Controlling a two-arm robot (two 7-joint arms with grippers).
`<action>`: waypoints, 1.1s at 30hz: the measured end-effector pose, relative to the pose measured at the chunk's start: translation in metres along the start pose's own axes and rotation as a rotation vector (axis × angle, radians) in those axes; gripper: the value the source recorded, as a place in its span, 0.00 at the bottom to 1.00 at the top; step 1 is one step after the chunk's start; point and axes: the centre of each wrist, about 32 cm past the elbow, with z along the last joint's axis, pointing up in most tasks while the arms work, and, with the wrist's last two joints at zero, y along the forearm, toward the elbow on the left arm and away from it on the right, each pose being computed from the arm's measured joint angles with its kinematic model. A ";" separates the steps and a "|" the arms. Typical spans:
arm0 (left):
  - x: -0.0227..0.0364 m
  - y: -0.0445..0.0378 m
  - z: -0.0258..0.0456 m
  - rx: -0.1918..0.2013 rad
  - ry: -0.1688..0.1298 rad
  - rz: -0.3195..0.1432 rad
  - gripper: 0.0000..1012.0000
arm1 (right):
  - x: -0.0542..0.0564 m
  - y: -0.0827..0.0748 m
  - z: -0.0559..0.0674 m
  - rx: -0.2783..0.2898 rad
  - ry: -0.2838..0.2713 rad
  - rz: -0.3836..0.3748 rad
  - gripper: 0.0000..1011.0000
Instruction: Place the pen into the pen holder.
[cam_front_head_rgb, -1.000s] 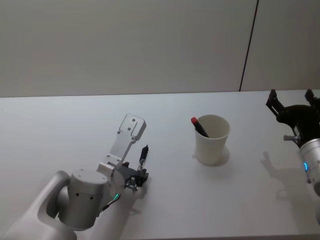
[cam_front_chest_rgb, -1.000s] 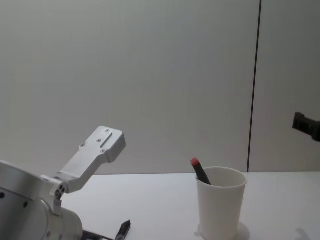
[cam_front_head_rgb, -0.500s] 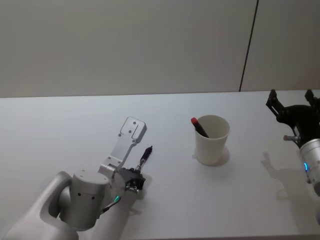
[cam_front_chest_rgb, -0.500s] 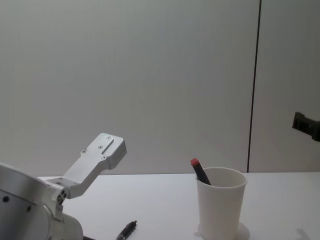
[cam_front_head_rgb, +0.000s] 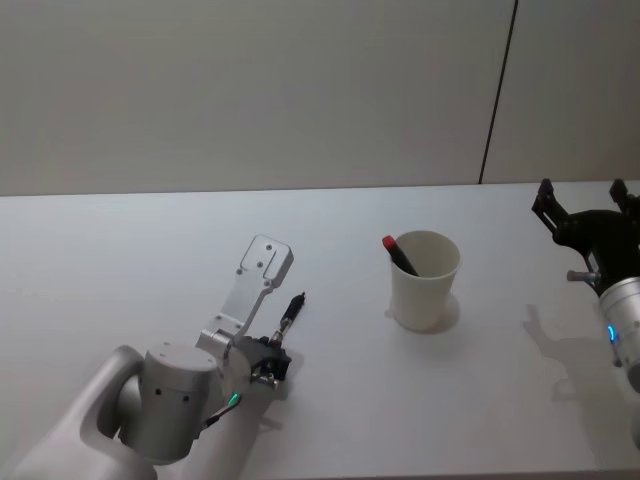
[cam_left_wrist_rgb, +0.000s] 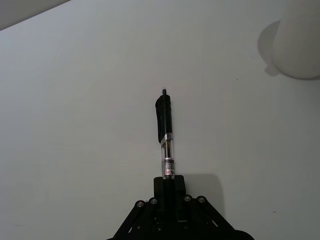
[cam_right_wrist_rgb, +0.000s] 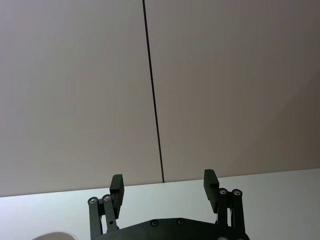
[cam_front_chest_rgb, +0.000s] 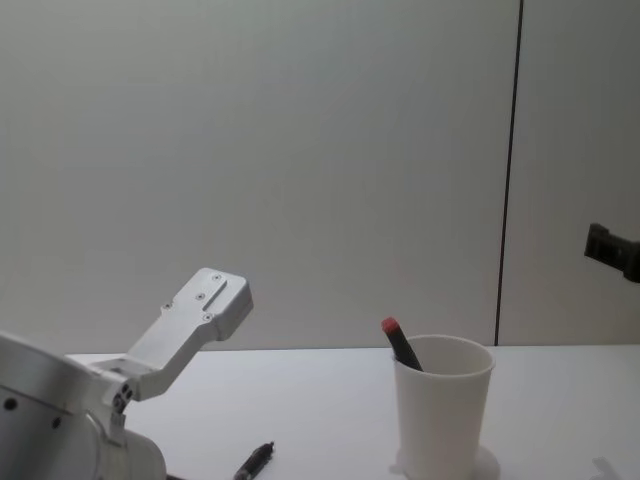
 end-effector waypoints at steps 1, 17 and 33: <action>-0.0001 0.0005 -0.0004 -0.003 0.000 0.001 0.12 | 0.000 0.000 0.000 0.000 0.000 0.000 0.99; 0.0017 0.0202 0.0004 -0.147 -0.025 0.063 0.12 | 0.000 0.000 0.000 0.000 0.000 0.000 0.99; 0.0037 0.0439 -0.0021 -0.388 -0.078 0.124 0.12 | 0.000 0.000 0.000 0.000 0.000 0.000 0.99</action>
